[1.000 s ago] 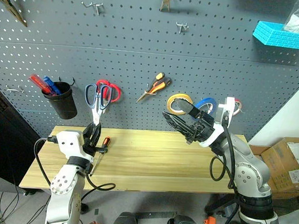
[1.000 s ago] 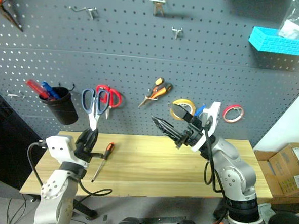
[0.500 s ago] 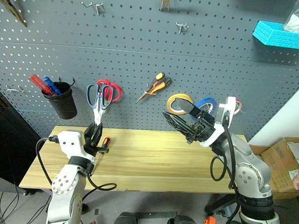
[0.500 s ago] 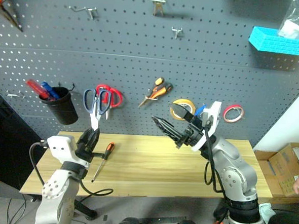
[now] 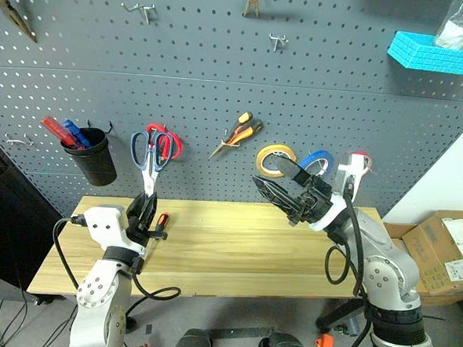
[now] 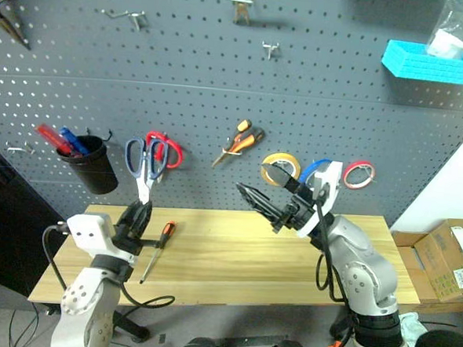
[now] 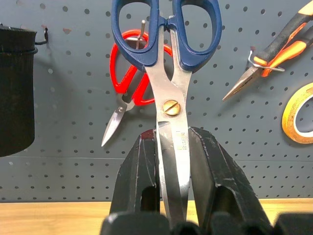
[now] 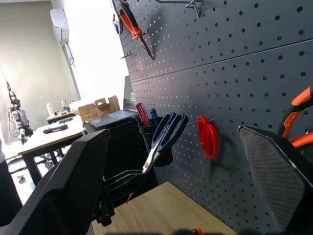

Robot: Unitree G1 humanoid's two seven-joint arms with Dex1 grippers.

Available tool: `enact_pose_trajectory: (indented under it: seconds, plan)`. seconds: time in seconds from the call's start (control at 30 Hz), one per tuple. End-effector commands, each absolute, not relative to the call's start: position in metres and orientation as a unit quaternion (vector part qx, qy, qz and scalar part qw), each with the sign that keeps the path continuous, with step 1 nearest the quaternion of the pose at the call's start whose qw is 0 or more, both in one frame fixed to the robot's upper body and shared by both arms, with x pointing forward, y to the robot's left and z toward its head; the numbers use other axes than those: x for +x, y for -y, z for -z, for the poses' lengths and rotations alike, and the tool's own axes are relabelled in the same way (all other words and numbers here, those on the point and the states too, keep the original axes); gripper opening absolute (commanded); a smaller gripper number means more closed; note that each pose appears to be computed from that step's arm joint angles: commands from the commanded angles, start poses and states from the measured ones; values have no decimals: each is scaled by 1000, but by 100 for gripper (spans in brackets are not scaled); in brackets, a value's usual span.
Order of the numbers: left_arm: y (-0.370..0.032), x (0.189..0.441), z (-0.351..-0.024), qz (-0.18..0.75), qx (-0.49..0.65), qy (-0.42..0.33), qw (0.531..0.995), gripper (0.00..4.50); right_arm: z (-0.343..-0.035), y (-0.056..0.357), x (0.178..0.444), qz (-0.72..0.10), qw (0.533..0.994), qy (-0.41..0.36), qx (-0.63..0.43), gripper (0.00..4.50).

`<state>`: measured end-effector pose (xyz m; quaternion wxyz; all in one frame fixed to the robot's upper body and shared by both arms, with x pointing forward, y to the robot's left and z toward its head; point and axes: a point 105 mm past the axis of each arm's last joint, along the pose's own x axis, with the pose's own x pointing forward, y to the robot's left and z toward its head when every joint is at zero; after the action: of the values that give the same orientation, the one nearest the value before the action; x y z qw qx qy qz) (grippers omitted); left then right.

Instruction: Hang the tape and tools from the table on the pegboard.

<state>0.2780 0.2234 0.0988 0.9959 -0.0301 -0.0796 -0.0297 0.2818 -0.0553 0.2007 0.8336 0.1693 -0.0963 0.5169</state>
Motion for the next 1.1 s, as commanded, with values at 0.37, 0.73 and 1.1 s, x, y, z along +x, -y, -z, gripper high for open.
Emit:
enact_pose_trajectory:
  seconds: [0.37, 0.73, 1.1]
  plan:
    - [-227, 300, -107, 62, -28, 90, 994, 51, -218, 58, 277, -515, 832, 133, 159, 450]
    - [-225, 334, -96, 77, -17, 72, 994, 51, -219, 58, 276, -518, 830, 133, 160, 450]
    - [-229, 355, -105, 73, -9, 80, 994, 124, -219, 58, 276, -515, 832, 132, 157, 450]
